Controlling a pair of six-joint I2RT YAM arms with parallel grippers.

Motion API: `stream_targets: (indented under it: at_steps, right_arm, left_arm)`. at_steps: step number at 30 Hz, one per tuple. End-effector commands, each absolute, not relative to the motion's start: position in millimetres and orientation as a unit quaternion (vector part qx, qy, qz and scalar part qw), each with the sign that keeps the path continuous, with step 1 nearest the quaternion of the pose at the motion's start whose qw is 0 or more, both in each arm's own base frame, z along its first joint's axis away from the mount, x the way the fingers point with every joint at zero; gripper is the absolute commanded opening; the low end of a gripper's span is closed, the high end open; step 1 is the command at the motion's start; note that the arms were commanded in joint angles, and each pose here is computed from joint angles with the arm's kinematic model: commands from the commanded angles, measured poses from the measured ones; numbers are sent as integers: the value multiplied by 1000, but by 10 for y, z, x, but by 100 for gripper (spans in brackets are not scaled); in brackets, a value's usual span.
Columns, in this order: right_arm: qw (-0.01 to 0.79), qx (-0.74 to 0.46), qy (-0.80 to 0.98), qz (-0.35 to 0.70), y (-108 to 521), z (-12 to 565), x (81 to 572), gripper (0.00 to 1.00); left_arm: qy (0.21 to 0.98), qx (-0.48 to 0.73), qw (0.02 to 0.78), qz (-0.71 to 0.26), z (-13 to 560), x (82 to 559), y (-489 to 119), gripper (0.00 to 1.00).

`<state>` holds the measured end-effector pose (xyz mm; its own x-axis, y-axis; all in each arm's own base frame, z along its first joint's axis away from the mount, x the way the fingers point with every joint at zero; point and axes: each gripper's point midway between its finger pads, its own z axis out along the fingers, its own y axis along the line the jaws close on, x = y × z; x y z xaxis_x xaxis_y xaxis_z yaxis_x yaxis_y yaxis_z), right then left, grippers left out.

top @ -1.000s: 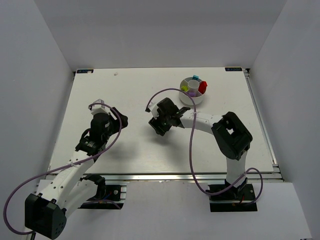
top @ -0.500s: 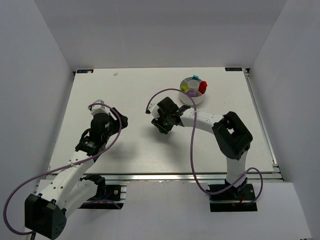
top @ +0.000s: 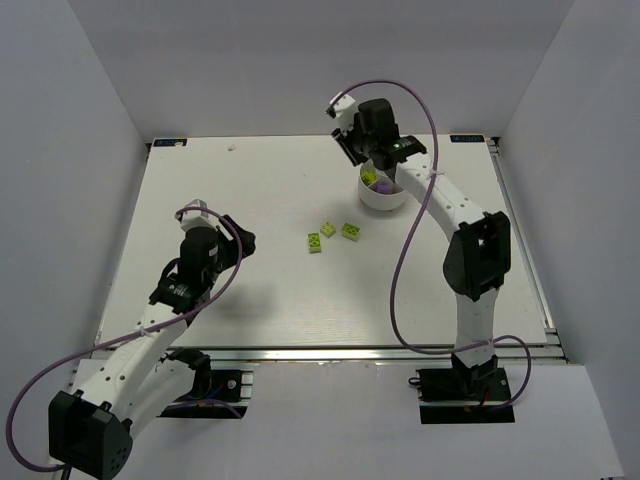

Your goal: Sort the legos into containers by color

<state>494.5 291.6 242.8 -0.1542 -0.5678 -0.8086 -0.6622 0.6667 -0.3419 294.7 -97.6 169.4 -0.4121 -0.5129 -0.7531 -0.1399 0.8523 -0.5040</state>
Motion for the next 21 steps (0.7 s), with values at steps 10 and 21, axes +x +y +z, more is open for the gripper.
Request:
stream_targets:
  at_steps: [10, 21]
  right_arm:
    - [485, -373, 791, -20, 2220, 2165, 5595, 0]
    - [460, -389, 798, 5, 2248, 1794, 5601, 10]
  left_arm:
    - [812, -198, 509, -207, 1746, 2971, -1039, 80]
    - [816, -196, 502, -210, 1696, 2976, -1066, 80]
